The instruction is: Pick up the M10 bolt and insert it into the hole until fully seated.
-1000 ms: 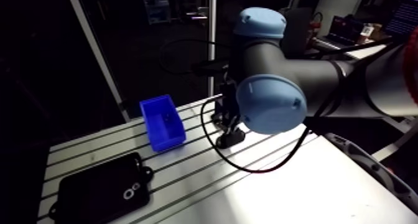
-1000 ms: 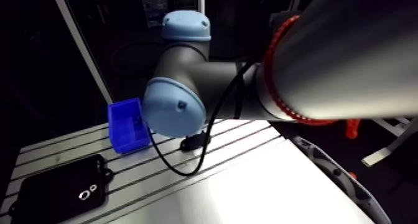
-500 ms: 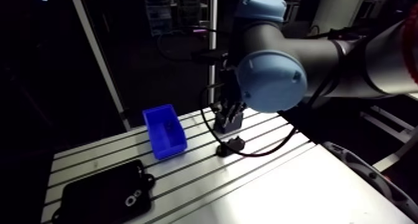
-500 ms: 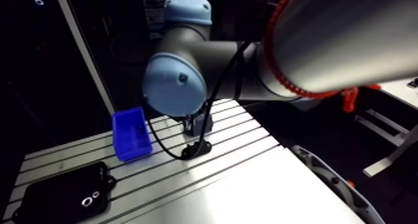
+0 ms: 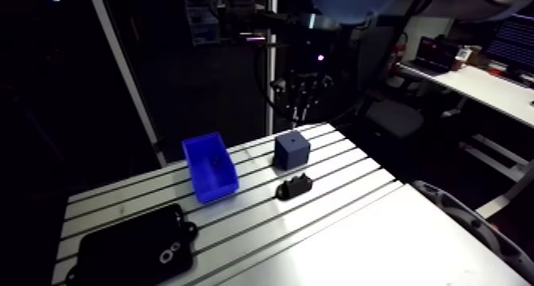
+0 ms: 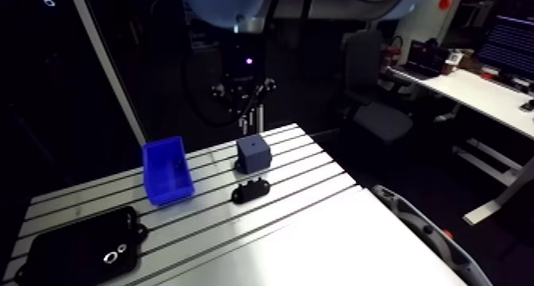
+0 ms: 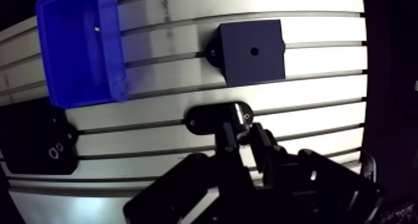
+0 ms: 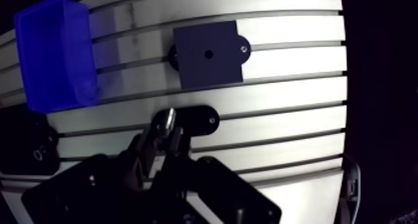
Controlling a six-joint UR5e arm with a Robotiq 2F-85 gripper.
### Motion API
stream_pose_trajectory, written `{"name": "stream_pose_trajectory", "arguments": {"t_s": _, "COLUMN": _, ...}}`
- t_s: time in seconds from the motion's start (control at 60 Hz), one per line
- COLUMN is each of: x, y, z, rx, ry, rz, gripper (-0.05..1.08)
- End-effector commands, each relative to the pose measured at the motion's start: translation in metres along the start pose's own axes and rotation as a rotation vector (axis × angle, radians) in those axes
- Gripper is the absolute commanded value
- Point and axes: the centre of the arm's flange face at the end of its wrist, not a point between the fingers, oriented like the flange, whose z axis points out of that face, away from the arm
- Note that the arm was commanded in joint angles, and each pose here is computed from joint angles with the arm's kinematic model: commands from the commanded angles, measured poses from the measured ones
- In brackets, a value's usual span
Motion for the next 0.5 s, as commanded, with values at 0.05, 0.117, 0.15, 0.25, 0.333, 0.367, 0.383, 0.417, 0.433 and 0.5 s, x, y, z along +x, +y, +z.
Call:
{"name": "stream_pose_trajectory", "arguments": {"t_s": 0.05, "x": 0.051, "y": 0.023, "z": -0.055, "rx": 0.013, "ry": -0.199, "rz": 0.074, "gripper": 1.08}}
{"name": "stream_pose_trajectory", "arguments": {"t_s": 0.117, "x": 0.057, "y": 0.026, "z": -0.053, "rx": 0.01, "ry": -0.219, "rz": 0.076, "gripper": 1.08}}
{"name": "stream_pose_trajectory", "arguments": {"t_s": 0.15, "x": 0.061, "y": 0.028, "z": -0.053, "rx": 0.006, "ry": -0.223, "rz": 0.078, "gripper": 1.08}}
{"name": "stream_pose_trajectory", "arguments": {"t_s": 0.25, "x": 0.065, "y": 0.031, "z": -0.049, "rx": -0.001, "ry": -0.244, "rz": 0.114, "gripper": 1.08}}
{"name": "stream_pose_trajectory", "arguments": {"t_s": 0.333, "x": 0.067, "y": 0.032, "z": -0.044, "rx": -0.001, "ry": -0.254, "rz": 0.123, "gripper": 1.08}}
{"name": "stream_pose_trajectory", "arguments": {"t_s": 0.367, "x": 0.068, "y": 0.032, "z": -0.042, "rx": 0.0, "ry": -0.257, "rz": 0.125, "gripper": 1.08}}
{"name": "stream_pose_trajectory", "arguments": {"t_s": 0.383, "x": 0.068, "y": 0.032, "z": -0.04, "rx": 0.001, "ry": -0.258, "rz": 0.129, "gripper": 1.08}}
{"name": "stream_pose_trajectory", "arguments": {"t_s": 0.417, "x": 0.069, "y": 0.031, "z": -0.039, "rx": -0.003, "ry": -0.259, "rz": 0.136, "gripper": 1.08}}
{"name": "stream_pose_trajectory", "arguments": {"t_s": 0.433, "x": 0.069, "y": 0.031, "z": -0.038, "rx": -0.004, "ry": -0.261, "rz": 0.14, "gripper": 1.08}}
{"name": "stream_pose_trajectory", "arguments": {"t_s": 0.5, "x": 0.07, "y": 0.031, "z": -0.034, "rx": -0.004, "ry": -0.266, "rz": 0.141, "gripper": 1.08}}
